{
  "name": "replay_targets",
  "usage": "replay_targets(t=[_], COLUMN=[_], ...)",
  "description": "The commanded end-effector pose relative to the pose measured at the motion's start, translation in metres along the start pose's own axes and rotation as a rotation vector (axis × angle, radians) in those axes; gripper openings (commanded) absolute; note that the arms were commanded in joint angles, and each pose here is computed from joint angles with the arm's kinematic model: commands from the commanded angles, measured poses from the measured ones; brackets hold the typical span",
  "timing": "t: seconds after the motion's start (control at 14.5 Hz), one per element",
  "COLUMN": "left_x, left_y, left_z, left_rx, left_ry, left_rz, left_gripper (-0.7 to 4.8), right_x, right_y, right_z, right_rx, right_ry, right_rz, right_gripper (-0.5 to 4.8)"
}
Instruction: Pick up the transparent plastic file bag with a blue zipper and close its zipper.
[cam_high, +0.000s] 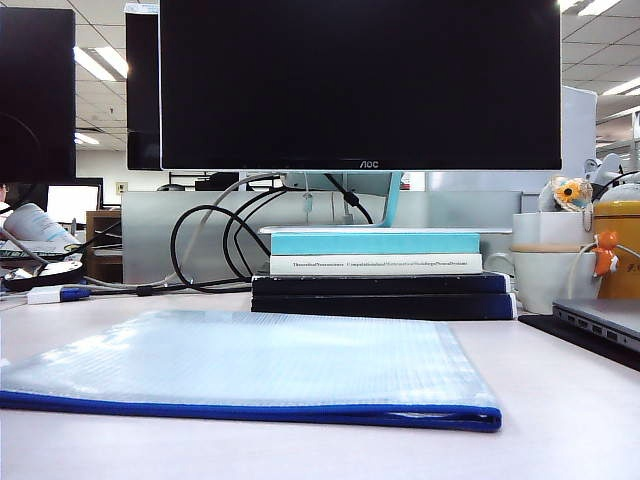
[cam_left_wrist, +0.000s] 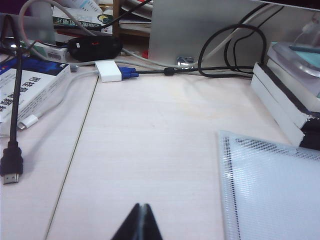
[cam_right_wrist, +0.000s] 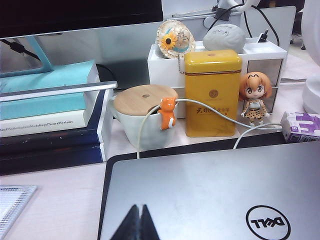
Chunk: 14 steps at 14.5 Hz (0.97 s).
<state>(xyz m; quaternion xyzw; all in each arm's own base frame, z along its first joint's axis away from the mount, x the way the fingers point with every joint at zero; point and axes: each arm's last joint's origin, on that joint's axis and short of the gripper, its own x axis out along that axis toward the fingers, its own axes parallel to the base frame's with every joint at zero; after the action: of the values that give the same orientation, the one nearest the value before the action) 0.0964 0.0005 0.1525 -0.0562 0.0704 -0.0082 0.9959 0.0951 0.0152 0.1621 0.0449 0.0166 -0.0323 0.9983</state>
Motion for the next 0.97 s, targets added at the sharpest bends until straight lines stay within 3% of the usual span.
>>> replay_targets(t=[0.07,0.14,0.21,0.28,0.48,0.69,0.83,0.9,0.97], left_x=[0.0,0.0,-0.005,-0.016,-0.034,-0.039,-0.037,-0.033,-0.028], left_y=[0.0,0.0,-0.004,-0.008,-0.013,-0.019,-0.024,-0.027,-0.028], left_z=[0.002,0.002,0.025,0.051,0.086,0.128,0.156,0.171,0.189], left_rx=[-0.029,-0.037,-0.155,-0.172,-0.104,0.066,0.172,0.264,0.404], left_ry=[-0.018,-0.019,-0.167,-0.254,-0.306,-0.252,-0.239,-0.244,-0.222], left_rz=[-0.001,0.001,-0.066,-0.121,-0.124,-0.148,-0.199,-0.227,-0.217], left_gripper=[-0.05,-0.05,-0.05,-0.05,-0.05,-0.05,-0.05,-0.05,-0.05], right_x=[0.0,0.0,0.0,-0.002,-0.011,-0.016,-0.012,-0.006,0.005], right_y=[0.0,0.0,0.0,0.001,0.002,0.004,0.01,0.015,0.024], right_z=[0.001,0.001,0.003,0.019,0.049,0.083,0.107,0.124,0.147], right_rx=[0.007,0.007,0.058,0.225,0.292,0.275,0.198,0.155,0.075], right_ry=[-0.01,-0.01,-0.031,-0.152,-0.326,-0.352,-0.333,-0.312,-0.278], right_rz=[-0.005,-0.005,0.005,0.027,0.07,0.095,0.157,0.201,0.295], right_gripper=[-0.01,-0.01,-0.01,-0.01,-0.01,-0.01,-0.01,-0.01,-0.01])
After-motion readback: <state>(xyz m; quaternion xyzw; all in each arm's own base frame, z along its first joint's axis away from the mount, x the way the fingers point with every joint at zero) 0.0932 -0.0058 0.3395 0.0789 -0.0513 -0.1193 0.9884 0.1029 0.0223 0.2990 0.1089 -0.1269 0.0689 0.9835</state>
